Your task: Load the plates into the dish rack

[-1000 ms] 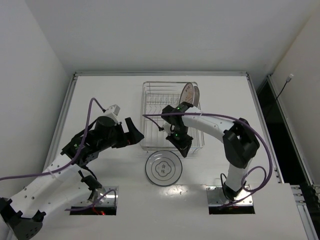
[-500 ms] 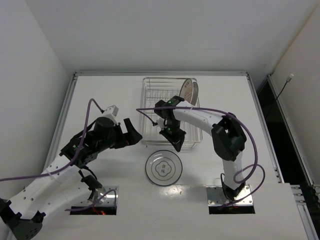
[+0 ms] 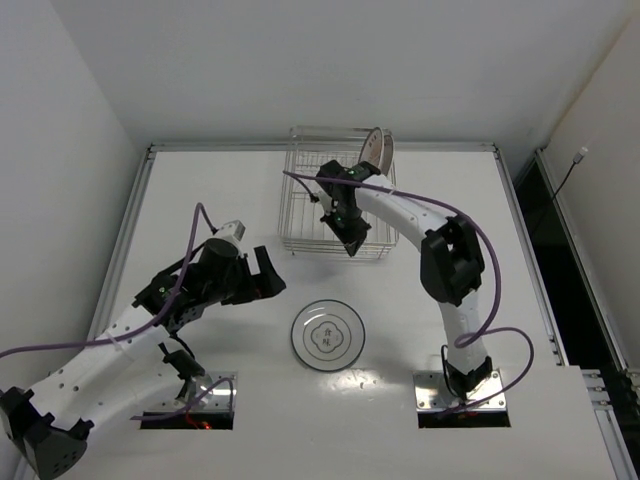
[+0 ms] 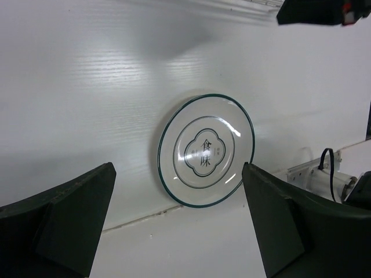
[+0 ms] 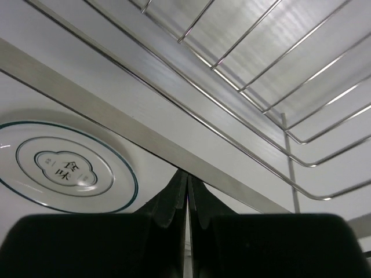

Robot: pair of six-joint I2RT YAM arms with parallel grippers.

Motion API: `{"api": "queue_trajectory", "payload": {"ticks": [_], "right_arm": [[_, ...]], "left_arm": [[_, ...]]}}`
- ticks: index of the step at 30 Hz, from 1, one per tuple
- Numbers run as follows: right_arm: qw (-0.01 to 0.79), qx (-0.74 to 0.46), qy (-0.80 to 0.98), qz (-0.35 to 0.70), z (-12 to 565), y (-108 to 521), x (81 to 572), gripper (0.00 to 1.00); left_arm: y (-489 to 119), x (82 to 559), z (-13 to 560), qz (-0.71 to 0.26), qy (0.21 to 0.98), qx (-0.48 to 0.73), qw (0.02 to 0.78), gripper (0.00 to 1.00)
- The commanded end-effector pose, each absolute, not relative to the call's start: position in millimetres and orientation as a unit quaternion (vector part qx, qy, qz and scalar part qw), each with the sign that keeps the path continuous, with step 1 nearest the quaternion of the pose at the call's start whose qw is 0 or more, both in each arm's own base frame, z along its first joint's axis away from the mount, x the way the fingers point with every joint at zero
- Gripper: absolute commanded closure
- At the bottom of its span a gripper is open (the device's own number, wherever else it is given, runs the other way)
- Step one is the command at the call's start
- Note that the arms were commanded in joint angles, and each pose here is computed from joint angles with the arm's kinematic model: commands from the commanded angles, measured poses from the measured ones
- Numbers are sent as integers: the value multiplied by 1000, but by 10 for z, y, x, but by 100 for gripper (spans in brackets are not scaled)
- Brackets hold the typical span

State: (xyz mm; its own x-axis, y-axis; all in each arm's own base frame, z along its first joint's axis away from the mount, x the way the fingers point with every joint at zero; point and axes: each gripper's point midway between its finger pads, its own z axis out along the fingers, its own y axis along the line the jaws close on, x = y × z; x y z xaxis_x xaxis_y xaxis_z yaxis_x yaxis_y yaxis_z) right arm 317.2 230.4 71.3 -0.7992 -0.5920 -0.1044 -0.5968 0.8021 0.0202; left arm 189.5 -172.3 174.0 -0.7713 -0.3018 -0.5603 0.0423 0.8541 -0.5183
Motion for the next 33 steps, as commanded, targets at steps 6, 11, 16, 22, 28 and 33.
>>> {"api": "queue_trajectory", "payload": {"ticks": [6, 11, 16, 22, 28, 33], "right_arm": [[237, -294, 922, 82, 2213, 2515, 3345, 75], [359, -230, 895, 134, 3272, 2338, 3160, 52], [464, -180, 856, 144, 3731, 2215, 3232, 45], [487, -156, 852, 114, 3624, 2098, 3326, 45], [545, -108, 825, 103, 3608, 1826, 3263, 43], [568, -87, 812, 101, 3612, 1706, 3202, 41]], "left_arm": [[-1830, 1830, 1464, -266, 915, -34, 302, 10], [-1890, 1835, 1478, -273, 914, -13, 299, 22], [-1966, 1958, 1343, -255, 922, 0, 289, 0], [-2242, 1997, 1018, -280, 926, 36, 250, 0], [-2311, 1969, 612, -264, 943, 50, 198, 0], [-2343, 1904, 413, -261, 950, 74, 154, 0]]}}
